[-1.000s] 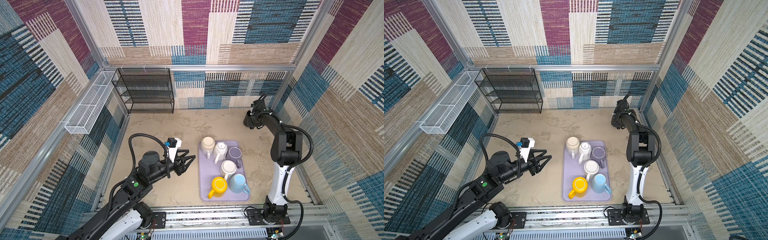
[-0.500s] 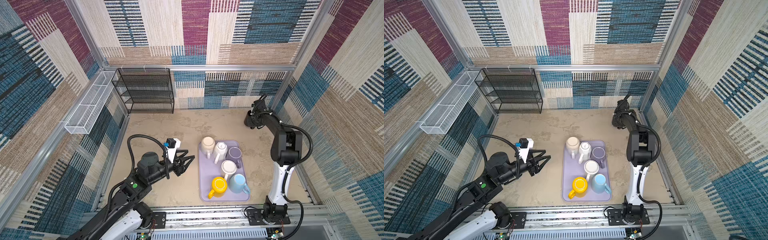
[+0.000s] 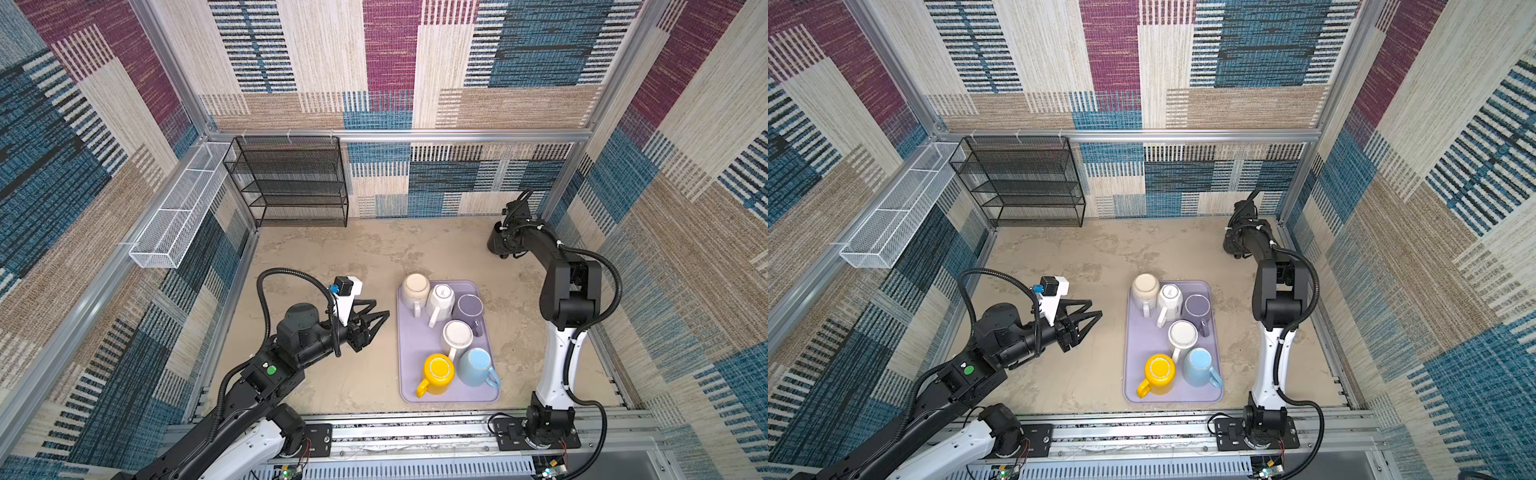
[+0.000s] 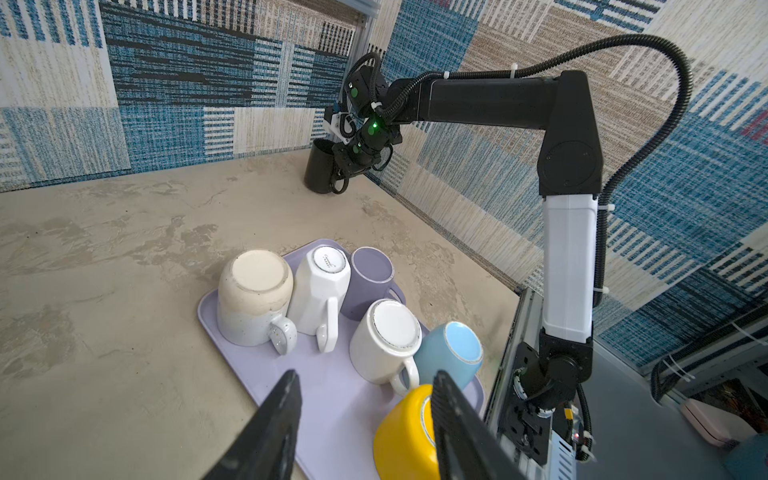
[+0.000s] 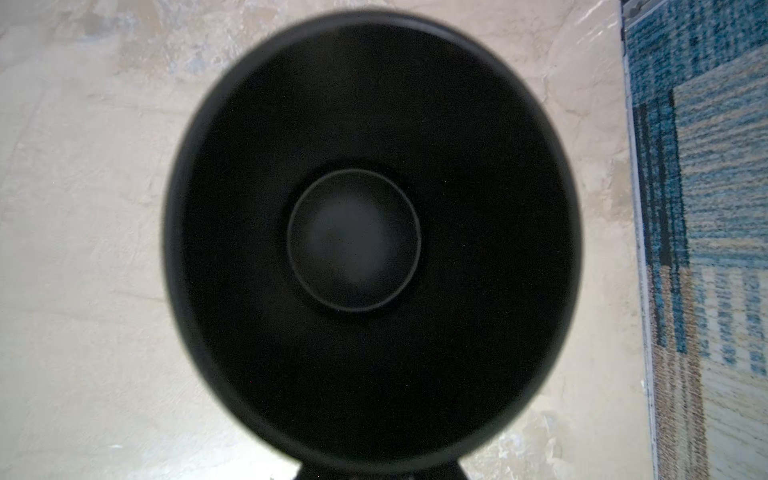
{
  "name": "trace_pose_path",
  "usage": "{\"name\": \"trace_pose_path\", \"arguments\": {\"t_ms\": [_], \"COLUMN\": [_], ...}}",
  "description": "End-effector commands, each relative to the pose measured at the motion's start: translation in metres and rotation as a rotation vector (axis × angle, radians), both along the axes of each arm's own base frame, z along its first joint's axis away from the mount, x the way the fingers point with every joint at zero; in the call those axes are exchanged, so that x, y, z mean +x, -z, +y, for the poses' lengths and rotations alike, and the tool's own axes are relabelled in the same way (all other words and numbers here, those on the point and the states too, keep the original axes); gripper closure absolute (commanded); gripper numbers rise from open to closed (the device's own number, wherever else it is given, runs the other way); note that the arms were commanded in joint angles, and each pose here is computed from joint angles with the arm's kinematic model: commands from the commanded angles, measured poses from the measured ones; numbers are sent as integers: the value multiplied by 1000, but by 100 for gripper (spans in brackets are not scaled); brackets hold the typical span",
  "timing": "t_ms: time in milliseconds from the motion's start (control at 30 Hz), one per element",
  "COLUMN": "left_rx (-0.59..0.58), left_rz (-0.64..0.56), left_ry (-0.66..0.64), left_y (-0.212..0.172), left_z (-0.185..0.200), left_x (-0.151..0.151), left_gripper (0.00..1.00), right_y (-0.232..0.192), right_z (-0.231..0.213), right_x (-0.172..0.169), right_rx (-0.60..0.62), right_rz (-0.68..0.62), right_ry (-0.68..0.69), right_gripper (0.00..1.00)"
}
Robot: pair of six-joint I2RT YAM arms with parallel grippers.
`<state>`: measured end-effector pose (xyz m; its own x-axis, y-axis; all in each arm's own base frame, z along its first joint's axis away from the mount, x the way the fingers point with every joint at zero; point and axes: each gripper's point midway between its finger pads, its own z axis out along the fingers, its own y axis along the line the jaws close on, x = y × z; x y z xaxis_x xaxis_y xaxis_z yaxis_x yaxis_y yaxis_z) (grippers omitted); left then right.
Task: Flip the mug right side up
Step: 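Lower the black mug upright onto the table at the far corner with the right gripper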
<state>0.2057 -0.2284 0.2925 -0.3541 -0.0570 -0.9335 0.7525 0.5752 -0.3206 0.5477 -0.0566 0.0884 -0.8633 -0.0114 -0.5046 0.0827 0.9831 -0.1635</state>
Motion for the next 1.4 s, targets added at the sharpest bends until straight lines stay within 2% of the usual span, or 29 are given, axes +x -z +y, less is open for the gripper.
{"name": "trace_pose_path", "arguments": {"t_ms": [0,400,600,667,733,833,1067,1167,1367], "left_rx": [1,3,5,4,3,4,13,31,62], "left_rz": [-22,-19,-11,-7,-5,-3,8,25,64], "left_ry": [7,1,7,8,10,11,14,16,69], "left_y": [-3,-2,-1,0,0,0,3,7,16], "left_z": [-1,0,-3,-4,-4,-5,-7,-9,-18], "left_x": [0,1,3,3,3,4,5,7,6], "left_gripper": [49,49,49,49,49,49,48,47,42], "right_y": [-14,6,12,13,15,15,5,-11,-58], "right_z": [-2,-7,-5,-5,-3,-2,-3,-4,3], "right_x": [19,13,9,8,6,6,7,6,-4], "right_rx": [-9,-36,-31,-28,-22,-15,-20,-22,11], "right_rz": [-87,-40,-14,-7,2,3,-14,-41,-135], "right_ry": [-5,2,-11,-12,-18,-22,-19,-14,-10], "right_gripper": [100,100,92,88,77,67,51,41,34]}}
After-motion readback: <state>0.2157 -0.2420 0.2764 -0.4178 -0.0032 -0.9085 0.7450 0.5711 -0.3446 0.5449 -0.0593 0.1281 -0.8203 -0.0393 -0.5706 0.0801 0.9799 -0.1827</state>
